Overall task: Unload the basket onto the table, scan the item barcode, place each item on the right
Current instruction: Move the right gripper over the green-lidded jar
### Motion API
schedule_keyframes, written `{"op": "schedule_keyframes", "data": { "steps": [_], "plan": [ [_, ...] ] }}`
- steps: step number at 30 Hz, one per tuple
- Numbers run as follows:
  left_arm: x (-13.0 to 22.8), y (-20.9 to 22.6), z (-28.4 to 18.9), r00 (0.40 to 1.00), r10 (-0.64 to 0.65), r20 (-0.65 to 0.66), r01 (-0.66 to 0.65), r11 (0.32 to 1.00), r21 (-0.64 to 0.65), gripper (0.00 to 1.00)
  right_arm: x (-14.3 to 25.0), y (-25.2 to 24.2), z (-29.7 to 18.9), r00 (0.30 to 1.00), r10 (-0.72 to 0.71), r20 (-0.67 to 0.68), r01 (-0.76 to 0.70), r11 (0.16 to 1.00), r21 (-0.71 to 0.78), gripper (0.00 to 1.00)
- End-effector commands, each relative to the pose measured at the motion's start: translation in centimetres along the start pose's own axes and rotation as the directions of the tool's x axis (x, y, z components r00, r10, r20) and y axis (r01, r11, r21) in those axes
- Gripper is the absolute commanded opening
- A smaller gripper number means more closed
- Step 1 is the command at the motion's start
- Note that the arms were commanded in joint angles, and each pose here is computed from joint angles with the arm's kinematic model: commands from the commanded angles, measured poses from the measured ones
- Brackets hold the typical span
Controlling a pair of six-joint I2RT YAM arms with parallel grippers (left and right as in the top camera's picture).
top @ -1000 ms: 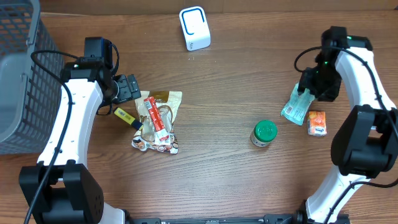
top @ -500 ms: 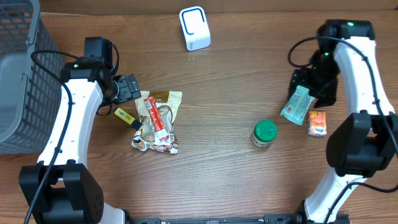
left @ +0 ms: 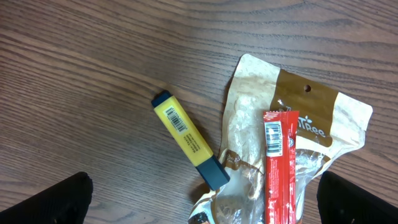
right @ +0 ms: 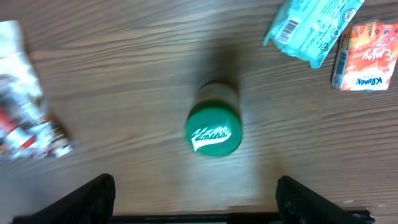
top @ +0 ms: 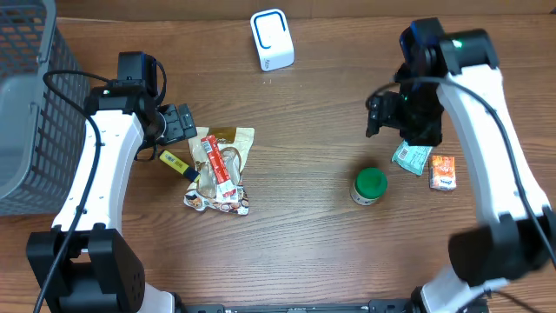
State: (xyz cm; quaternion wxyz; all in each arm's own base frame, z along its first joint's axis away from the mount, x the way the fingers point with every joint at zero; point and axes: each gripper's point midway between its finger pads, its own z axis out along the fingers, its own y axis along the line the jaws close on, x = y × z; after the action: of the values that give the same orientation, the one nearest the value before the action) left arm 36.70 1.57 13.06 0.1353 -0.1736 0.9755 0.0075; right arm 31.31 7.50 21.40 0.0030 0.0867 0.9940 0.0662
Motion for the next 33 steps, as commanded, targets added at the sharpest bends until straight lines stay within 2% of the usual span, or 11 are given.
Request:
{"op": "schedule_keyframes", "data": {
  "steps": [1,7,11,17,19,22,30,33],
  "plan": [
    [-0.5,0.1,-0.7,1.0,0.018,0.026,-0.018,1.0,0.002,1.0,1.2,0.5,-0.7,1.0,-0.009,0.019,0.009,1.0,-0.01,0.84],
    [-0.5,0.1,-0.7,1.0,0.018,0.026,-0.018,1.0,0.002,1.0,2.7,-0.1,2.6,0.998,-0.018,-0.067,0.022,0.998,0.053,0.84],
    [-0.5,0.1,-0.7,1.0,0.018,0.026,-0.018,1.0,0.002,1.0,2.0,-2.0,5.6,0.998,0.044,-0.041,-0.037,0.988,0.149,0.84],
    [-0.5,0.1,-0.7,1.0,0.018,0.026,-0.018,1.0,0.002,1.0,2.3,-2.6,10.3,0.997,0.045,-0.06,-0.036,0.988,0.149,0.85],
    [-0.5,0.1,-0.7,1.0,0.018,0.026,-0.018,1.0,0.002,1.0,2.6,-2.1,11.7,0.997,0.043,-0.072,-0.035,0.994,0.108,0.85],
    [-0.5,0.1,-0.7,1.0,0.018,0.026,-0.018,1.0,0.002,1.0,3.4,-0.8,13.6,0.994,-0.038,-0.106,0.04,0.999,0.014,0.85],
    [-0.5,0.1,-0.7,1.0,0.018,0.026,-0.018,1.0,0.002,1.0,4.5,-1.9,15.6,0.991,-0.036,-0.128,0.042,0.998,0.046,0.84],
    [-0.5,0.1,-0.7,1.0,0.018,0.026,-0.018,1.0,0.002,1.0,4.7,-2.0,15.9,0.99,-0.035,-0.134,0.042,0.998,0.048,0.8]
  ]
}}
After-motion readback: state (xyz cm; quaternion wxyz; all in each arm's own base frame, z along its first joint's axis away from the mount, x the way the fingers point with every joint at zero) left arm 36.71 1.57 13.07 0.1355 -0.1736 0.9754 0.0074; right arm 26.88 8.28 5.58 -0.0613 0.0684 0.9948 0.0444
